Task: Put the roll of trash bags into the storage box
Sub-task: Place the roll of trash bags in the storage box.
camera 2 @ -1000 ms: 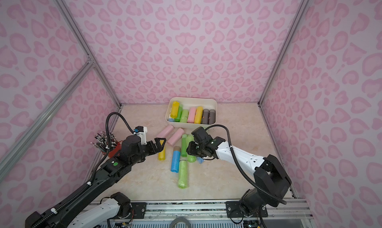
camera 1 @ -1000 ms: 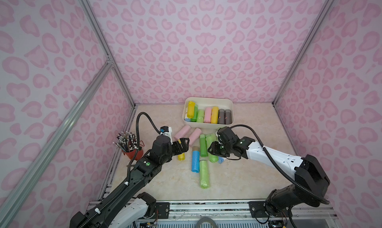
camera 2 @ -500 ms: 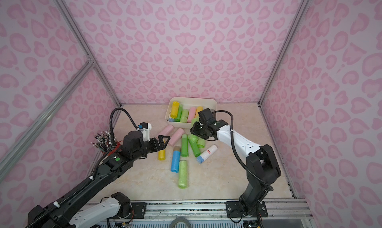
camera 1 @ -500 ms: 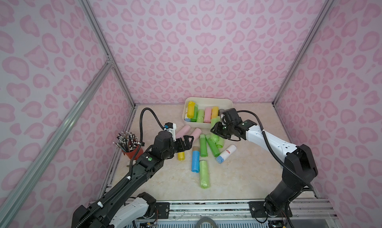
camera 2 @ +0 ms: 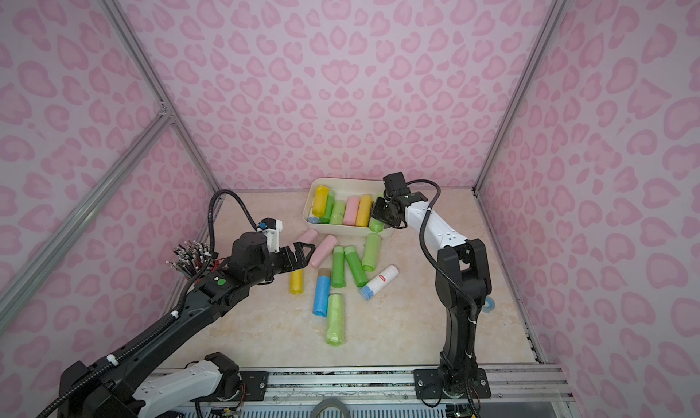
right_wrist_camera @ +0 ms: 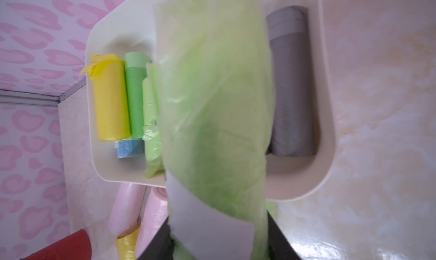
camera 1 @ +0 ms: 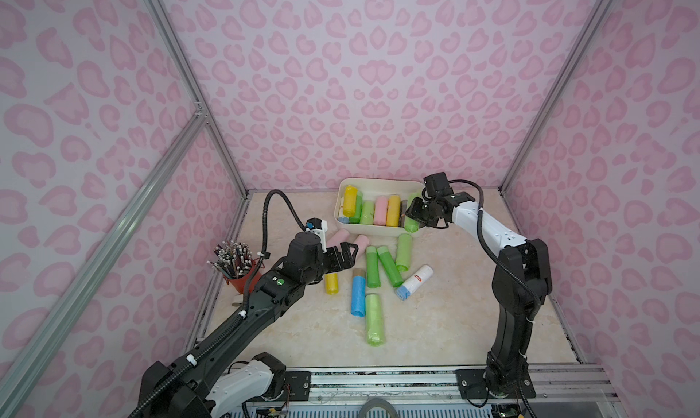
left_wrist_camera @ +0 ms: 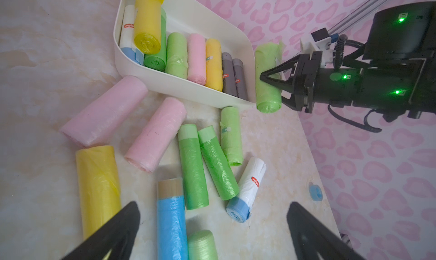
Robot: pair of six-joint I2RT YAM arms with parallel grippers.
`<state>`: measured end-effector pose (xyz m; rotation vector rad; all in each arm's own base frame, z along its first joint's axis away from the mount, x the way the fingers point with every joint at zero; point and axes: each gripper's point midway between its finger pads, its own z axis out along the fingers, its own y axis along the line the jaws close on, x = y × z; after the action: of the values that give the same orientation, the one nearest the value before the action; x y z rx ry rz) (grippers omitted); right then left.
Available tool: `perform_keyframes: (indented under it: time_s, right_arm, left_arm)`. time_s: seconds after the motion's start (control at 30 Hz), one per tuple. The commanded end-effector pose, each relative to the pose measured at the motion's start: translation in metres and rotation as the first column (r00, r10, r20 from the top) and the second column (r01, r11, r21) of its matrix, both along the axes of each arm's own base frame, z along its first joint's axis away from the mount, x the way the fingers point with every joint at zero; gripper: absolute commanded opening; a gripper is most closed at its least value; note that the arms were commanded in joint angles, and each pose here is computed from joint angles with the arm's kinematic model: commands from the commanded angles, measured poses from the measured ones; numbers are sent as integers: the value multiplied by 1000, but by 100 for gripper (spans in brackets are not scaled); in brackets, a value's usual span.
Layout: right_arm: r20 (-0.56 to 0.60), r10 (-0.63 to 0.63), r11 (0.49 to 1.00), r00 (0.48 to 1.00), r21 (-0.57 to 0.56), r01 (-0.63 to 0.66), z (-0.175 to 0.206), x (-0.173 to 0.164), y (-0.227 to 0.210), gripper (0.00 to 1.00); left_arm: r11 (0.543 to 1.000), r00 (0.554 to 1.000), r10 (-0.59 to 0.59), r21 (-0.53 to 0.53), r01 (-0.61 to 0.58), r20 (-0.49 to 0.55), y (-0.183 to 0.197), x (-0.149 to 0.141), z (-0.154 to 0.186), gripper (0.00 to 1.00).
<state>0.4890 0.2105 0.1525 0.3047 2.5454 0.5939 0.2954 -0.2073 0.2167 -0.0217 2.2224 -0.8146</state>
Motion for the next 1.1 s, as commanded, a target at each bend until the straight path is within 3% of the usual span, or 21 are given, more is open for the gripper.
perform_keyframes:
  time_s: [0.0,0.13,0.43,0.63,0.73,0.87,1.07]
  right_arm:
    - [18,19,996,1000,-83,-18,-10,15,-13,46]
    - [-14,24,990,1000,-139,-26,-27,30,-24,46]
    - [-21,47,988,999,-144,-49,-46,59,-19,51]
    - [-29,56,986,998,-156,-60,-40,65,-20,87]
    - [-4,69,986,998,-154,-69,-26,63,-20,98]
    - [16,98,987,995,-129,-95,-4,50,-17,90]
    - [65,117,982,991,-158,-105,34,12,-23,90]
  left_arm:
    - [1000,1000,-17,16,17,4,-5,6,2,100]
    - [999,1000,-31,14,31,0,-12,13,4,99]
    - [999,999,-44,15,45,-12,-27,20,7,100]
    - [998,998,-51,30,51,-25,-37,19,5,100]
    - [998,999,-46,34,46,-19,-39,20,8,99]
    - [999,999,-38,38,38,-8,-41,19,13,100]
    - [998,1000,-28,51,28,-12,-41,17,14,100]
